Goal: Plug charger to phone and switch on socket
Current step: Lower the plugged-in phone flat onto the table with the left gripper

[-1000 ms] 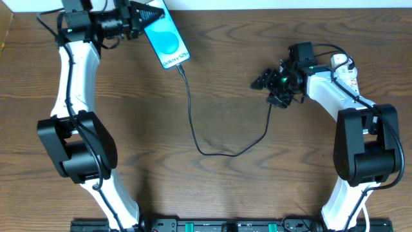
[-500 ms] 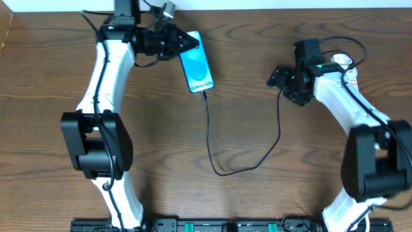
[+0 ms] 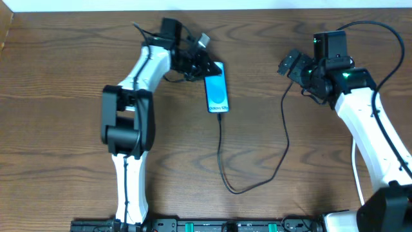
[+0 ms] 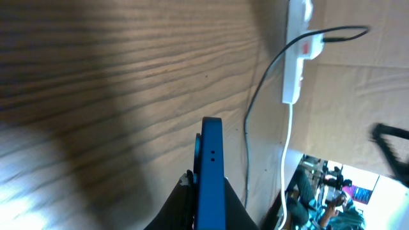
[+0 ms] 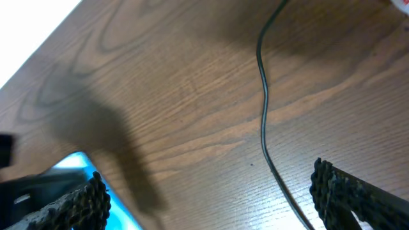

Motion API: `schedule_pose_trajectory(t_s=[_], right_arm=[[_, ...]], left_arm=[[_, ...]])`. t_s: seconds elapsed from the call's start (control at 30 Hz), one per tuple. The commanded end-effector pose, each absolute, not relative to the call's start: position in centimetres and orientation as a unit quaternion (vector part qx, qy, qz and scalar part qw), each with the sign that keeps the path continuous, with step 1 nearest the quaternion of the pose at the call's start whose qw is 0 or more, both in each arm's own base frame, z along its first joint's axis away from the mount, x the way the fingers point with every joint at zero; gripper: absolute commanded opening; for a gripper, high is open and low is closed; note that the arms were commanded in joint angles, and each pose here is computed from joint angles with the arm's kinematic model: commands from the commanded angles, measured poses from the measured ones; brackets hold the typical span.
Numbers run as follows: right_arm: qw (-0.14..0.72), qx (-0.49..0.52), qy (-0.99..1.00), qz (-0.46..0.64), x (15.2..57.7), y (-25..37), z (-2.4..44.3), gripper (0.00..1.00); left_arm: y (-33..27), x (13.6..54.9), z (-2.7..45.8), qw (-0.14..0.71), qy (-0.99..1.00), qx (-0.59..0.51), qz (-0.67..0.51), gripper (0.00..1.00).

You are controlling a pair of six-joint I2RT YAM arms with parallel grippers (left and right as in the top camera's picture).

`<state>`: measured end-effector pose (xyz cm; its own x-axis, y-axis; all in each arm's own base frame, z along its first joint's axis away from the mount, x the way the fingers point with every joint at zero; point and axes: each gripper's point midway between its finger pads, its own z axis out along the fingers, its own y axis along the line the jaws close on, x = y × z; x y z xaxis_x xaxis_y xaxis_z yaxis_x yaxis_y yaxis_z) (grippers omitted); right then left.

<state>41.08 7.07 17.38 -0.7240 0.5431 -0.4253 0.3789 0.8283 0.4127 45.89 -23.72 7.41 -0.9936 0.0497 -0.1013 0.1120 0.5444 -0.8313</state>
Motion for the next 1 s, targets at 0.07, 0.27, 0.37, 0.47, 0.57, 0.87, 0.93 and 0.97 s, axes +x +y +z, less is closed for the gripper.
schedule_pose_trajectory(t_s=[0.07,0.27,0.37,0.47,0.57,0.87,0.93,0.97], right_arm=[[0.29,0.243,0.914,0.144,40.8,6.7,18.6,0.99],[0.288,0.243,0.915,0.143,40.7,6.7,18.6,0.99],[0.287,0.243,0.916,0.142,40.6,6.7,18.5,0.99],[0.283,0.243,0.917,0.141,40.5,6.6,18.4,0.99],[0.282,0.243,0.917,0.14,40.4,6.6,18.4,0.99],[0.28,0.243,0.918,0.139,40.3,6.6,18.3,0.99],[0.28,0.243,0.918,0.139,40.3,6.6,18.3,0.99],[0.28,0.243,0.918,0.139,40.3,6.6,18.3,0.99]], left_arm=[[-26.0,44.9,6.4,0.006,0.874,0.045,-0.483,0.08],[-27.8,44.7,5.6,-0.009,0.887,0.009,-0.462,0.08],[-28.3,44.7,4.8,-0.011,0.901,-0.014,-0.434,0.08],[-28.7,44.5,4.1,-0.015,0.911,-0.032,-0.412,0.08],[-29.1,44.3,3.4,-0.021,0.915,-0.044,-0.401,0.08],[-29.8,43.6,3.0,-0.031,0.916,-0.041,-0.398,0.08],[-29.8,43.6,3.0,-0.032,0.916,-0.041,-0.398,0.08],[-29.8,43.6,2.9,-0.032,0.916,-0.041,-0.398,0.08]])
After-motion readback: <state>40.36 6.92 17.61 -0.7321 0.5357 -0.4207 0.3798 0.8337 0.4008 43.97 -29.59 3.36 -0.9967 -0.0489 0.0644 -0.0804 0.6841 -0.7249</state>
